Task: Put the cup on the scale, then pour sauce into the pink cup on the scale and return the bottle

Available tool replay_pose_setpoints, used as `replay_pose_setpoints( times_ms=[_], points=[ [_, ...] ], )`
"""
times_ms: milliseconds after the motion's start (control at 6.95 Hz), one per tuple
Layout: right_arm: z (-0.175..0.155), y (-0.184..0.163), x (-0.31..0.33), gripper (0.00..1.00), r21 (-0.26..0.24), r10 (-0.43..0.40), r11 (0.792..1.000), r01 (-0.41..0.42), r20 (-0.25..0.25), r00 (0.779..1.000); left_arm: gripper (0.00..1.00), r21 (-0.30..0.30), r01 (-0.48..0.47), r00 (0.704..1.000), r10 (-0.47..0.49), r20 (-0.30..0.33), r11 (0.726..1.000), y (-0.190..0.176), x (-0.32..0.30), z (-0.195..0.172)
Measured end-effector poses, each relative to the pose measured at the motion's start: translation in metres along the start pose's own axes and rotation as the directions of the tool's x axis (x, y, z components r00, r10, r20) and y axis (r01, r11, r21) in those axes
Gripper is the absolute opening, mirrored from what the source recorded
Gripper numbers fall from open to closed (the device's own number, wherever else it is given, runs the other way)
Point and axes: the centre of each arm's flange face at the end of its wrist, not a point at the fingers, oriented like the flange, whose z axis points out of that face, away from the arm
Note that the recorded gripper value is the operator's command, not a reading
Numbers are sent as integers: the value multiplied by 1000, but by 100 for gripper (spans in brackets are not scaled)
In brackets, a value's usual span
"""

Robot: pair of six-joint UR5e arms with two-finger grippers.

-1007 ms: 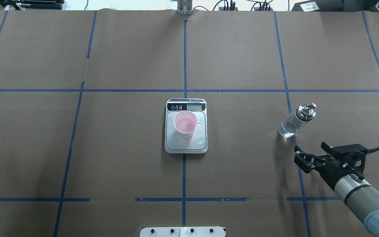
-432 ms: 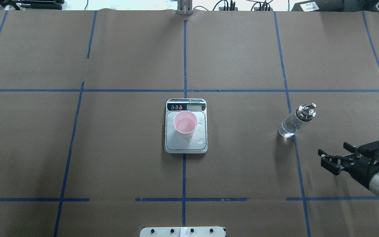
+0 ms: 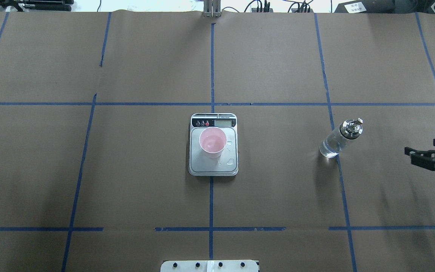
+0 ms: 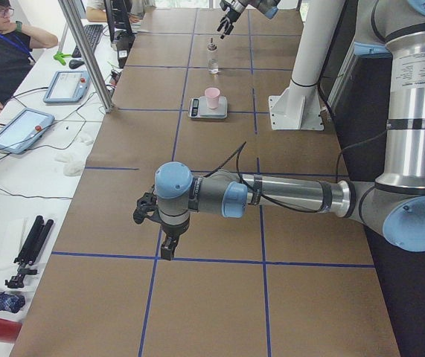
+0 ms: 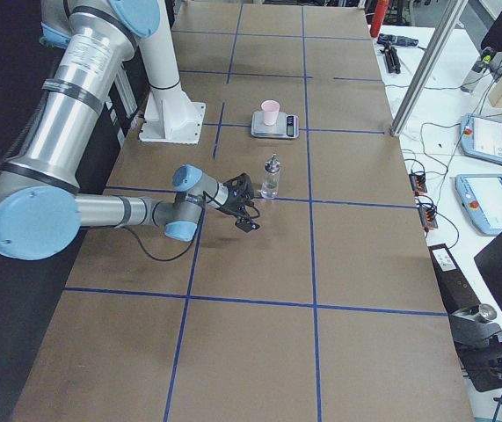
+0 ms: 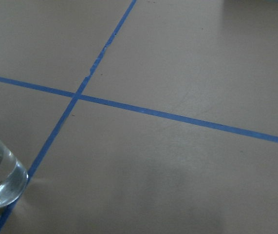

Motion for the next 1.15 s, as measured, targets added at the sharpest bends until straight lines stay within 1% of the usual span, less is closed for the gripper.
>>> replay_pose_setpoints(
  times_ms=[288, 432, 576, 719, 863, 1007, 1151],
  points=[
    [-60, -56, 77, 100, -66, -7, 998, 10, 41, 999, 100, 0, 0, 1000, 0, -1, 1000, 0, 0, 0],
    [-86, -77, 101, 100, -94, -2, 996, 7, 56, 998, 100, 1, -1, 1000, 1, 0, 1000, 0, 1, -1],
    [-96, -92, 113, 100, -141, -4, 990, 11, 50, 999, 100, 3, -3, 1000, 3, 0, 1000, 0, 3, -3],
    [-91, -107, 124, 100, -216, -32, 976, 38, 30, 999, 100, 2, -2, 1000, 2, 0, 1000, 0, 3, -4],
    [-79, -130, 136, 100, -314, -46, 949, 40, -12, 999, 100, 2, -2, 1000, 2, 0, 1000, 0, 3, -4],
    [-65, -158, 155, 100, -440, -7, 897, -34, -91, 996, 100, 2, -1, 1000, 1, 0, 1000, 0, 3, -4],
    [-53, -164, 174, 100, -538, 39, 835, -114, -148, 988, 100, 2, -2, 1000, 2, 0, 1000, 0, 3, -4]
  ],
)
